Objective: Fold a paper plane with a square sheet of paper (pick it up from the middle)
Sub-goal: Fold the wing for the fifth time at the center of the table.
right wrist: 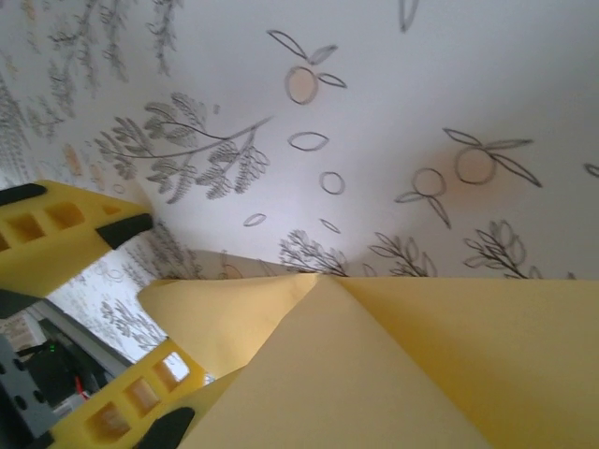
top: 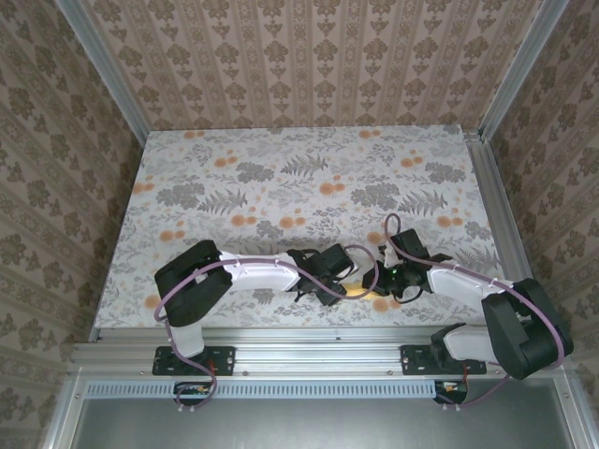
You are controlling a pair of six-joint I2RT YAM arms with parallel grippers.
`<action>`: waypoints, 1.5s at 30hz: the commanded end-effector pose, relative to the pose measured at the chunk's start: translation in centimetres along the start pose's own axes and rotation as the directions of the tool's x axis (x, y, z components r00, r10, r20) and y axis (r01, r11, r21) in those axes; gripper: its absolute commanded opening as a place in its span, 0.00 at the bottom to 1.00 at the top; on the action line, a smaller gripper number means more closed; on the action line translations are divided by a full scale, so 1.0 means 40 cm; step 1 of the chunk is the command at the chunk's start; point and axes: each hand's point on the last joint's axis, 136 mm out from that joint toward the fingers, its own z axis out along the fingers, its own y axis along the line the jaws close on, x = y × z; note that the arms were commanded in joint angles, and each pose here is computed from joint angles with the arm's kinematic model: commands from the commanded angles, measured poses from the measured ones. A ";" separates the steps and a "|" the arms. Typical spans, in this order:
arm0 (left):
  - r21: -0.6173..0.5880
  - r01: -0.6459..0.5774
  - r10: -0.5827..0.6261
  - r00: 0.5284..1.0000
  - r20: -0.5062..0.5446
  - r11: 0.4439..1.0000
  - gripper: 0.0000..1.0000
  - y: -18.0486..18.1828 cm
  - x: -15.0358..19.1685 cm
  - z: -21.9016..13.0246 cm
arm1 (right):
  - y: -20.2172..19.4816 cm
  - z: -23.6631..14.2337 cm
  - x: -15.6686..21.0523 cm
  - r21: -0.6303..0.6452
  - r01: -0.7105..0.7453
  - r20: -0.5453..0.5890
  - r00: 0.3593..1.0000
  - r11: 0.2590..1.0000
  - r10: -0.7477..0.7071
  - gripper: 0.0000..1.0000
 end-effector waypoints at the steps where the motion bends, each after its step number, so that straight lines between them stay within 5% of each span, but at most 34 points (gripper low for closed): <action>1: 0.016 -0.053 0.054 0.996 -0.074 0.998 0.55 -0.007 0.060 0.019 | -0.062 0.005 0.039 0.100 -0.012 -0.037 0.999 0.995 0.015 0.00; 14: 0.125 -0.019 0.008 0.996 0.092 0.992 0.57 -0.039 -0.032 -0.109 | -0.067 0.007 0.037 0.107 0.016 -0.038 0.999 0.994 -0.012 0.00; 21: 0.179 0.092 -0.118 0.984 0.137 0.980 0.55 -0.006 -0.066 -0.119 | -0.080 0.006 0.046 0.124 0.032 -0.048 0.998 0.992 -0.026 0.00; 45: 0.332 0.068 -0.077 0.997 0.012 0.941 0.43 -0.111 -0.037 -0.019 | -0.113 0.006 0.052 0.164 0.027 -0.043 0.999 0.986 -0.020 0.00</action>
